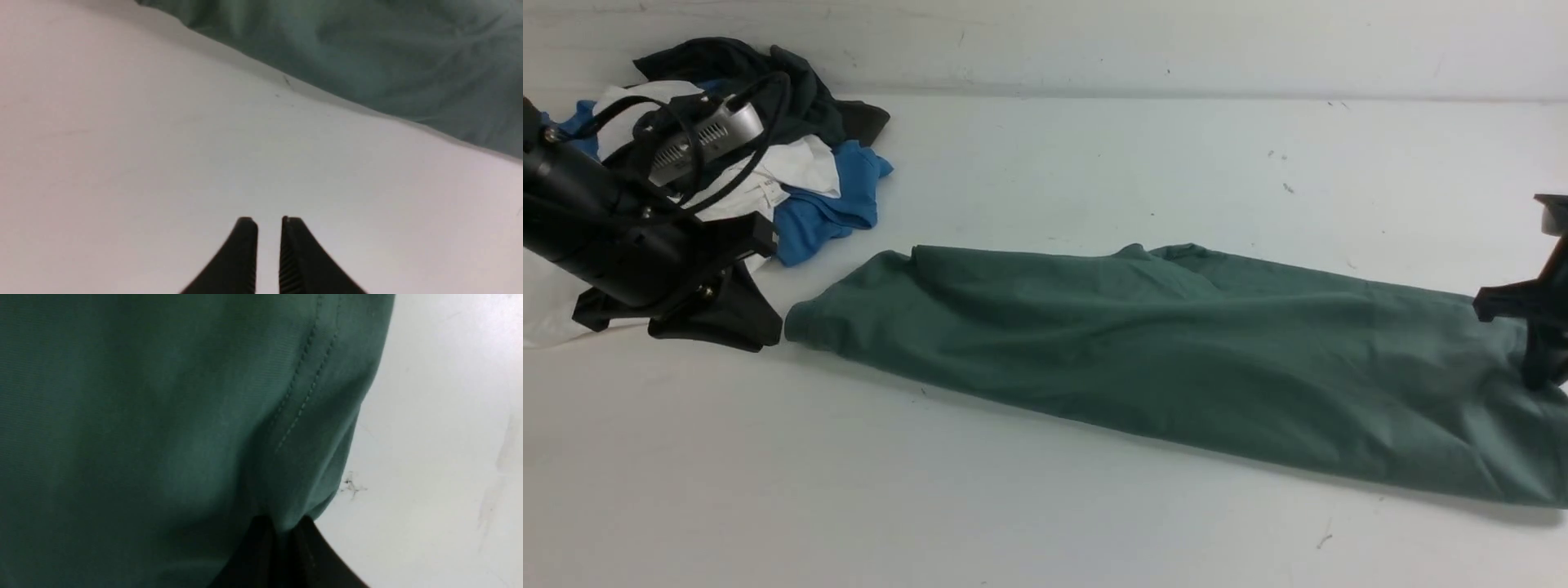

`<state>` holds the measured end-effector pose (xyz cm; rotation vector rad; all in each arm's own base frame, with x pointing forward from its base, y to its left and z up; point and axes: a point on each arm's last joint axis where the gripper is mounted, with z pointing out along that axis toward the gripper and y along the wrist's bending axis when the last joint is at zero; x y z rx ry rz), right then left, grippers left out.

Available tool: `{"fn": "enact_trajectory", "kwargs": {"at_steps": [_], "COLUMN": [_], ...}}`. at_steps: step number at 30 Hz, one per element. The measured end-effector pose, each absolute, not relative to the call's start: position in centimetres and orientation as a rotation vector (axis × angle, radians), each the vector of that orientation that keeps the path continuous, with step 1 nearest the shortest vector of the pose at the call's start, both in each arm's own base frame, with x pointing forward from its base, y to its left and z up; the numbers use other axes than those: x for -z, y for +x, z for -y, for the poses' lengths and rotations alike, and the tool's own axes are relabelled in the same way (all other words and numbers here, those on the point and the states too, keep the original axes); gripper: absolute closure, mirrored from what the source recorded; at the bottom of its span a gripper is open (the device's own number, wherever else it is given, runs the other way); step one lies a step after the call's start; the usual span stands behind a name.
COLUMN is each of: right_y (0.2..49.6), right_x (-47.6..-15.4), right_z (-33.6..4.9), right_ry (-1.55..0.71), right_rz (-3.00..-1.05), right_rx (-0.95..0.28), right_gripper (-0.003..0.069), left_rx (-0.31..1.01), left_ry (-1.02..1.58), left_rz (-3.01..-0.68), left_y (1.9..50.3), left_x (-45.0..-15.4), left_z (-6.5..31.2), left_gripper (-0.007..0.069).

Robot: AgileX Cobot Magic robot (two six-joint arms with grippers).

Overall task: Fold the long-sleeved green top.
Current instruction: Use both arms to drag the lower edge of the fabric forward and fold it over the upper edge, then hold the left edge of the fabric with your left arm

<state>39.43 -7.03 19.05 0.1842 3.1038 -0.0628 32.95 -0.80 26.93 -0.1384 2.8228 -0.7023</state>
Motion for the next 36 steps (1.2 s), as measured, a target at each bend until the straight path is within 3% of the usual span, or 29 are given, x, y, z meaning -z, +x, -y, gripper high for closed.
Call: {"fn": "enact_trajectory", "kwargs": {"at_steps": [4, 8, 9, 11, 13, 18, 26, 32, 35, 36], "right_y": [39.4, 39.5, 39.5, 39.9, 40.1, 39.7, 39.2, 39.3, 39.3, 39.3], "right_x": [-19.1, -19.2, -19.2, -19.8, -20.7, -22.7, -24.7, -24.7, -24.7, -24.7], "right_z": [7.0, 7.0, 7.0, 7.1, 7.1, 6.8, 6.4, 6.1, 5.8, 5.8], "right_ry": [0.184, 0.184, 0.184, 0.187, 0.210, 0.265, 0.282, 0.305, 0.320, 0.321], "right_rz": [-3.103, -3.100, -3.098, -3.074, -3.044, -2.985, -2.935, -2.930, -2.925, -2.925], "right_rx": [0.063, 0.063, 0.064, 0.067, 0.064, 0.019, -0.020, -0.076, -0.118, -0.120], "right_gripper": [0.0554, 0.0398, 0.0379, 0.0269, 0.0188, 0.0111, 0.0106, 0.0106, 0.0106, 0.0106], "left_rx": [0.617, 0.601, 0.601, 0.591, 0.587, 0.598, 0.675, 0.773, 0.820, 0.822], "left_ry": [-0.168, -0.190, -0.192, -0.196, -0.191, -0.189, -0.257, -0.258, -0.260, -0.262], "left_rz": [-2.776, -2.775, -2.776, -2.785, -2.787, -2.784, -2.831, -2.809, -2.814, -2.813], "left_y": [34.9, 36.5, 36.6, 37.9, 38.9, 41.2, 42.7, 43.1, 43.0, 43.0], "left_x": [-26.5, -24.9, -24.8, -23.2, -22.5, -20.7, -16.4, -15.4, -15.3, -15.3], "left_z": [0.2, -0.1, -0.1, -0.4, -0.5, -0.7, -0.5, 0.0, 0.3, 0.3], "left_gripper": [0.0433, 0.0312, 0.0312, 0.0247, 0.0217, 0.0179, 0.0175, 0.0202, 0.0364, 0.0377]}}
